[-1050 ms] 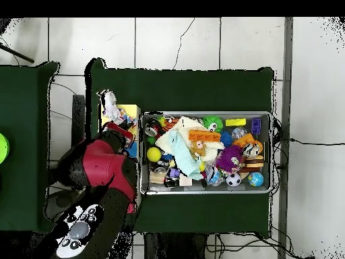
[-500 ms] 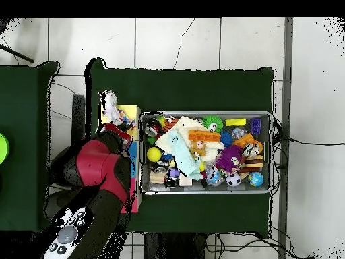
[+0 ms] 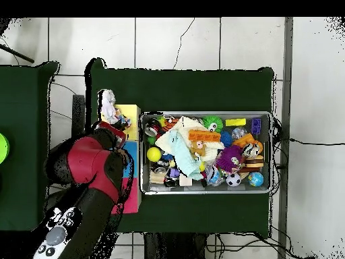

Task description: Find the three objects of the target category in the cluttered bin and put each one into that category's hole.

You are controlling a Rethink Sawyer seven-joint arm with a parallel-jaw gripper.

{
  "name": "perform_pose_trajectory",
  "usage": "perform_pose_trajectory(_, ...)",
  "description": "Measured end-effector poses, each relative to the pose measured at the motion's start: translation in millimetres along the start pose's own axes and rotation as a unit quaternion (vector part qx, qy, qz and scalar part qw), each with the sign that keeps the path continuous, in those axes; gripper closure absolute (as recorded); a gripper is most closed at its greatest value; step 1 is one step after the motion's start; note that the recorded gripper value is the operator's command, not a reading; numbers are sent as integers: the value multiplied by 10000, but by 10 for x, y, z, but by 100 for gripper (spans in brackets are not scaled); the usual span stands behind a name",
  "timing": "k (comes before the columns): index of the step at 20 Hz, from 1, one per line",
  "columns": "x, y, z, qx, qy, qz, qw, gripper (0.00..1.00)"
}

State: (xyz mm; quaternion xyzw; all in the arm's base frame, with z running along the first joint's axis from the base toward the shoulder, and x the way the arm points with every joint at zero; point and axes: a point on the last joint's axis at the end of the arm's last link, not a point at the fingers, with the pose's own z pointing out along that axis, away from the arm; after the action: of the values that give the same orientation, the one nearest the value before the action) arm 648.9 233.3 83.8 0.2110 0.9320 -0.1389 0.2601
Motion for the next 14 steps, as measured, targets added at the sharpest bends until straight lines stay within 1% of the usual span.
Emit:
perform_pose_trajectory(3,-1,76,-17,-53,-24,-3,10000,100)
perform_pose_trajectory(8,12,141,-2,-84,-32,6,10000,100)
perform_pose_trajectory(14,120,202,80,-65,15,4,10000,100)
